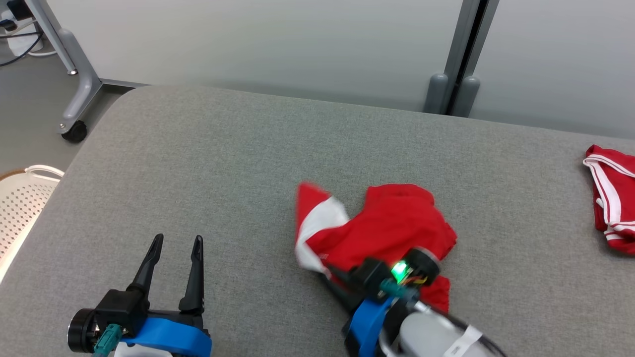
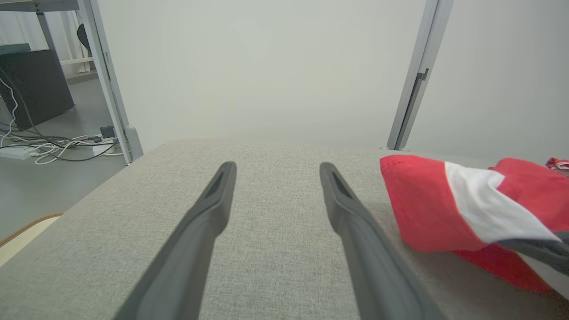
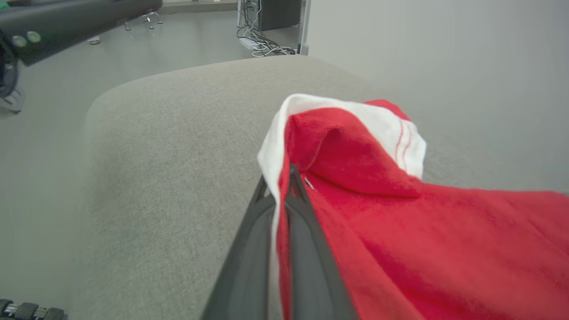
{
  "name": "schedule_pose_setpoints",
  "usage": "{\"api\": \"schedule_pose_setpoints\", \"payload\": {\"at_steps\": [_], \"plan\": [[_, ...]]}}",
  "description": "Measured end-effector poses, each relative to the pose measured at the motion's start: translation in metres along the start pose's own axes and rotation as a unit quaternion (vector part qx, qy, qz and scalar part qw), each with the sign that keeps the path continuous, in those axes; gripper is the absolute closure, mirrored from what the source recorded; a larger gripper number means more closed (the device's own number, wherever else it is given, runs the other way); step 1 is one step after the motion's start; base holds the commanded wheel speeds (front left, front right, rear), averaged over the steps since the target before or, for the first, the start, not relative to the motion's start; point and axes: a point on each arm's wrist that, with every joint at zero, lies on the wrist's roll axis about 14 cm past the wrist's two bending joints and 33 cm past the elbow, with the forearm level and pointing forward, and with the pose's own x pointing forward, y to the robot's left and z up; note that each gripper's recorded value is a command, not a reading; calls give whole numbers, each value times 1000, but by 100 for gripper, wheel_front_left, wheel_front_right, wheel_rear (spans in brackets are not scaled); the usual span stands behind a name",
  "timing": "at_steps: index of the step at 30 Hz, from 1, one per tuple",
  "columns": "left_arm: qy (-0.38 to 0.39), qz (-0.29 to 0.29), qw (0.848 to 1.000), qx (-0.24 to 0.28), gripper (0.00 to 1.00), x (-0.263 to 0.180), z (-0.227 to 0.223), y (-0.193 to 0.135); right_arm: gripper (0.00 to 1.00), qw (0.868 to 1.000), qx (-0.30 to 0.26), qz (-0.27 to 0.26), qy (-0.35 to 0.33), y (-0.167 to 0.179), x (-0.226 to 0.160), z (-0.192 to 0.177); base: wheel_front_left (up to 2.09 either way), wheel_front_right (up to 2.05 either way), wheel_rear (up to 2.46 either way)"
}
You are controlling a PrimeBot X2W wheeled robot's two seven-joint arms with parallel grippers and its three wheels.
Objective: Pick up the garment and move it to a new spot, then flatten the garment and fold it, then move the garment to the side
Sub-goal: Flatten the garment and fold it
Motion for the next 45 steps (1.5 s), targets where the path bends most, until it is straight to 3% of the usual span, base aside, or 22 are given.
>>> {"api": "schedule_pose_setpoints", "payload": {"at_steps": [4,5,6,7,10,17,25,30,35,45], "plan": [[2,2,1000,-2,0,0,-1,1,100,997,-5,72,28,51,-5,-17,0,0,0],[2,3,1000,-2,0,-1,-1,1,75,996,-2,86,33,62,-8,-21,0,0,0],[1,3,1000,-2,0,-1,-1,1,20,995,0,94,35,70,-10,-23,0,0,0],[1,3,1000,-2,0,0,-1,1,0,994,0,100,36,74,-12,-24,0,0,0],[-2,1,1000,-4,0,1,0,-1,0,995,5,99,31,76,-15,-21,0,0,0],[-3,-15,1000,-8,0,3,0,-11,0,999,11,42,9,48,-24,-14,0,0,0],[-8,-25,1000,-6,0,9,3,-16,0,991,19,-128,-29,-62,-71,-3,0,0,0],[-3,-29,1000,-4,0,10,0,-17,0,981,23,-194,-18,-96,-106,-19,0,0,0],[1,-30,1000,-3,0,11,-2,-18,0,977,50,-205,17,-90,-120,-45,0,0,0],[6,-25,1000,-1,0,12,-5,-15,0,979,104,-151,93,-42,-106,-86,0,0,0]]}}
